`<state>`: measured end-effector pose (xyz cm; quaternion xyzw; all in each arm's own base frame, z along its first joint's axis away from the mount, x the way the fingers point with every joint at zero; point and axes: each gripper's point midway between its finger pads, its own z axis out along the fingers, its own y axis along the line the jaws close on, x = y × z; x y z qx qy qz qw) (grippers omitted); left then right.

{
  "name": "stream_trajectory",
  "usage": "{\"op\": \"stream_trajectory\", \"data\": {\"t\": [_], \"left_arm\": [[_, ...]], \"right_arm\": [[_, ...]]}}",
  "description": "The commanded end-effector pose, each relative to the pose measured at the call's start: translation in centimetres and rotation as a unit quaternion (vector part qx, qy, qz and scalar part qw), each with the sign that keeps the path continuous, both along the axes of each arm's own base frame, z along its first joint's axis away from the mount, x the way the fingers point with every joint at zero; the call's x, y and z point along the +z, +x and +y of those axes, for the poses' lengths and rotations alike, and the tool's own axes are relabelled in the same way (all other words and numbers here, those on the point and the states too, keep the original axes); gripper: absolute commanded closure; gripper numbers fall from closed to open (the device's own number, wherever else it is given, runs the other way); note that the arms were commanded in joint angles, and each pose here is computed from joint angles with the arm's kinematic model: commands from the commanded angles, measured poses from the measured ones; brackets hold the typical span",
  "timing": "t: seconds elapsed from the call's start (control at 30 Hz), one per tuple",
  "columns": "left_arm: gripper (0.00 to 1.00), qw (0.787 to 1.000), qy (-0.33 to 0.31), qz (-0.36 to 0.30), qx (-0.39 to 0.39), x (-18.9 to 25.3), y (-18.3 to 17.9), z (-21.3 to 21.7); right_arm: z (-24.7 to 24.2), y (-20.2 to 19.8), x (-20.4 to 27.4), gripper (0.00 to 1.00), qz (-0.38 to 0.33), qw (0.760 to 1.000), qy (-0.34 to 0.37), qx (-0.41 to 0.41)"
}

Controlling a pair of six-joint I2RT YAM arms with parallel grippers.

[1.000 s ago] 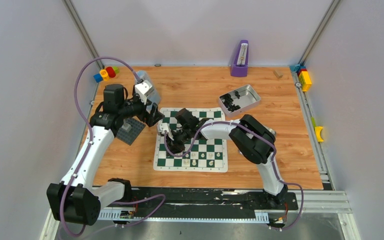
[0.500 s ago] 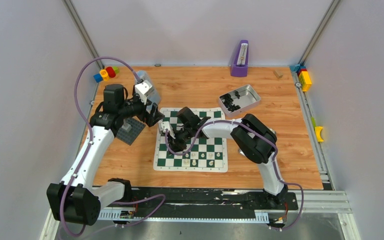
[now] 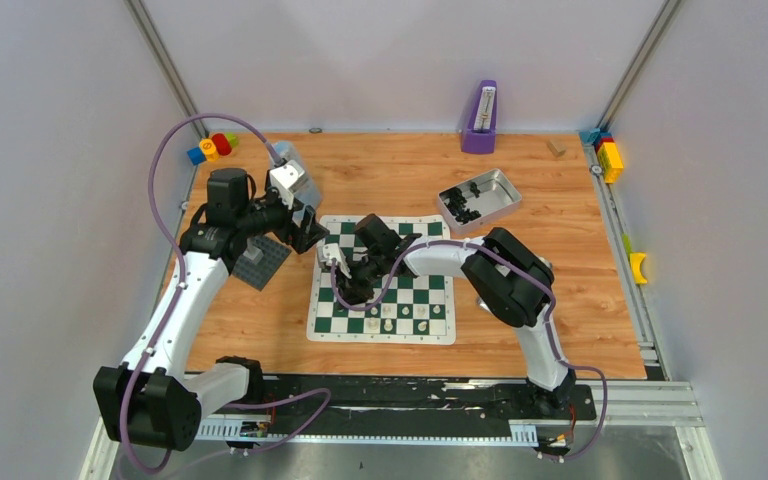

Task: Set up the chess pieces on the board
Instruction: Place the chess piece on the chessboard.

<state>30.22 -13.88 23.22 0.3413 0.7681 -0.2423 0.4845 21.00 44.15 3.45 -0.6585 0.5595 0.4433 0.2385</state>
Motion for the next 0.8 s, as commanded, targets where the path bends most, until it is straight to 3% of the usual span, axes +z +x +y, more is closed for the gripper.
{"op": "stream_trajectory", "data": {"t": [0.0,0.53,0.77], "left_arm": [[0.00,1.000,-0.001,-0.026,-0.005,1.0,0.4,0.1],[0.00,1.000,0.002,-0.028,-0.003,0.9,0.5,0.2],[0.00,1.000,0.002,-0.029,-0.003,1.0,0.5,0.2]], "right_arm": [[0.3,-0.7,1.8,0.96,-0.006,1.000,0.018,0.020],[0.8,-1.2,1.4,0.91,-0.011,1.000,0.012,0.024],[0.8,-0.1,1.7,0.75,-0.021,1.000,0.006,0.004]]}}
